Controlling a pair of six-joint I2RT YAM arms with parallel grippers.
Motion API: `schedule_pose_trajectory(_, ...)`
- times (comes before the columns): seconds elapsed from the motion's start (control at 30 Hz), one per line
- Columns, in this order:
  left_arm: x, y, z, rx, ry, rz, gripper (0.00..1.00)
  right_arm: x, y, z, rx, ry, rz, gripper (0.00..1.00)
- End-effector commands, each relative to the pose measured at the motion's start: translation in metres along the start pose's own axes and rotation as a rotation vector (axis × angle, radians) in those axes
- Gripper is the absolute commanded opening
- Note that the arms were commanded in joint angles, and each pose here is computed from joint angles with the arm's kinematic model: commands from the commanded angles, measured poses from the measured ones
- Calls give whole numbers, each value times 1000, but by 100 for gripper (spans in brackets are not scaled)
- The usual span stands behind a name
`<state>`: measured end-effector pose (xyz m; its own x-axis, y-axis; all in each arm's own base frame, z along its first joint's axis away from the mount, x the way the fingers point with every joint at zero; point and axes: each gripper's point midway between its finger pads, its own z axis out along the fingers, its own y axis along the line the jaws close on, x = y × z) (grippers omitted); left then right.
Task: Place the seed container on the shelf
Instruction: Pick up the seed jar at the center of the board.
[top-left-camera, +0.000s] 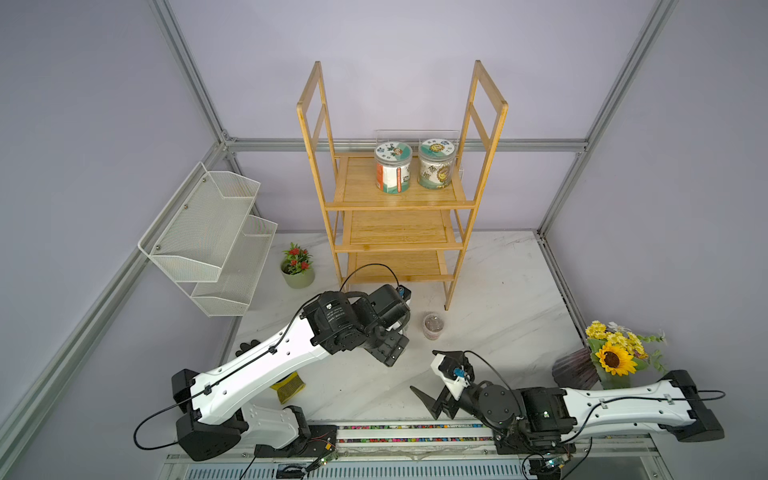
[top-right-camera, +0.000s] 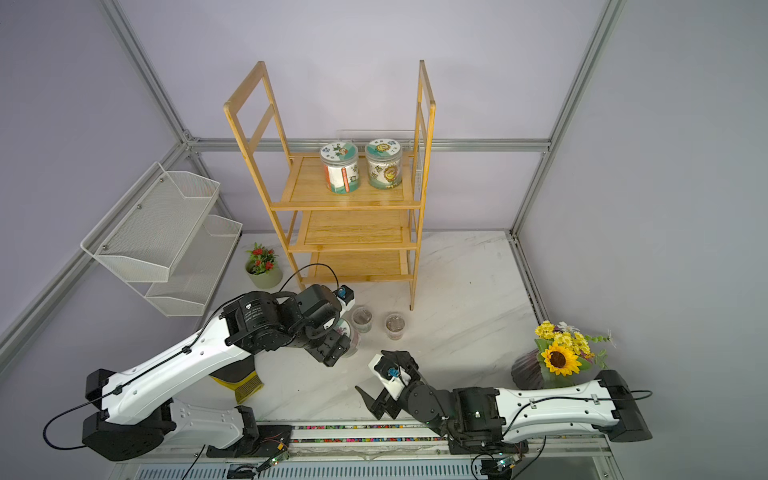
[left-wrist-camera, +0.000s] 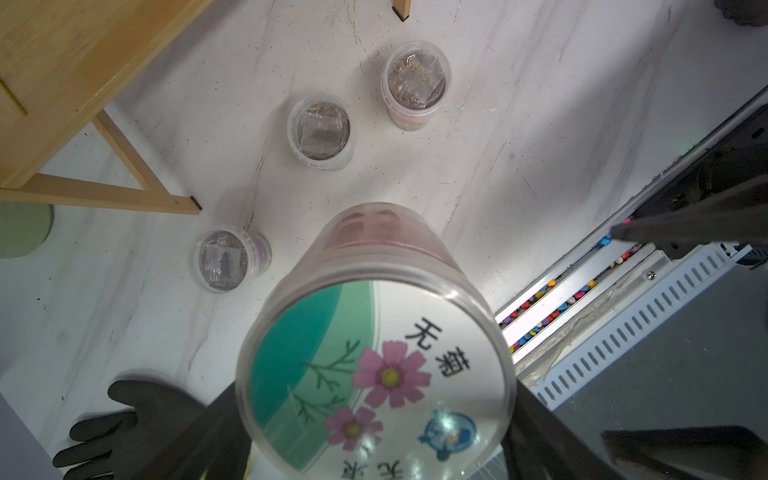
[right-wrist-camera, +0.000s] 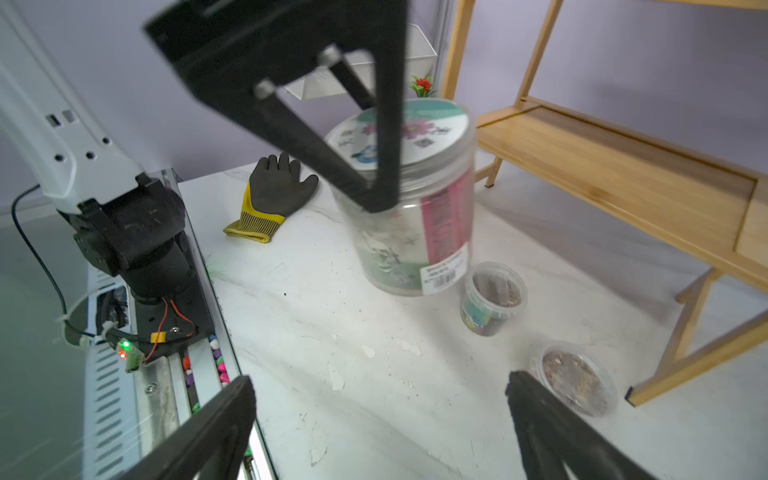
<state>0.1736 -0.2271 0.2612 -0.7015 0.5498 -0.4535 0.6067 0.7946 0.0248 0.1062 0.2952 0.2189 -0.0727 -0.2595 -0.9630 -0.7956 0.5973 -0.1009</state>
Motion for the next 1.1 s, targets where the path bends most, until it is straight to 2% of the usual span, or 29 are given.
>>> schedule_pose_trajectory(0.0,-10,-1,-9,28,-42,-19,59,-42,-7,0,77,-210,1,97)
schedule_pose_trajectory(0.13,-10,-3,-7,40,-34,-25,59,-45,-12,-1,109,-285,9,97)
schedule_pose_trajectory(0.5,-16,-12,-2,82,-33,-30,60,-53,-10,4,109,-354,15,97)
schedule_pose_trajectory(1.07,-22,-21,-3,126,-33,-19,61,-47,-22,29,120,-334,29,97)
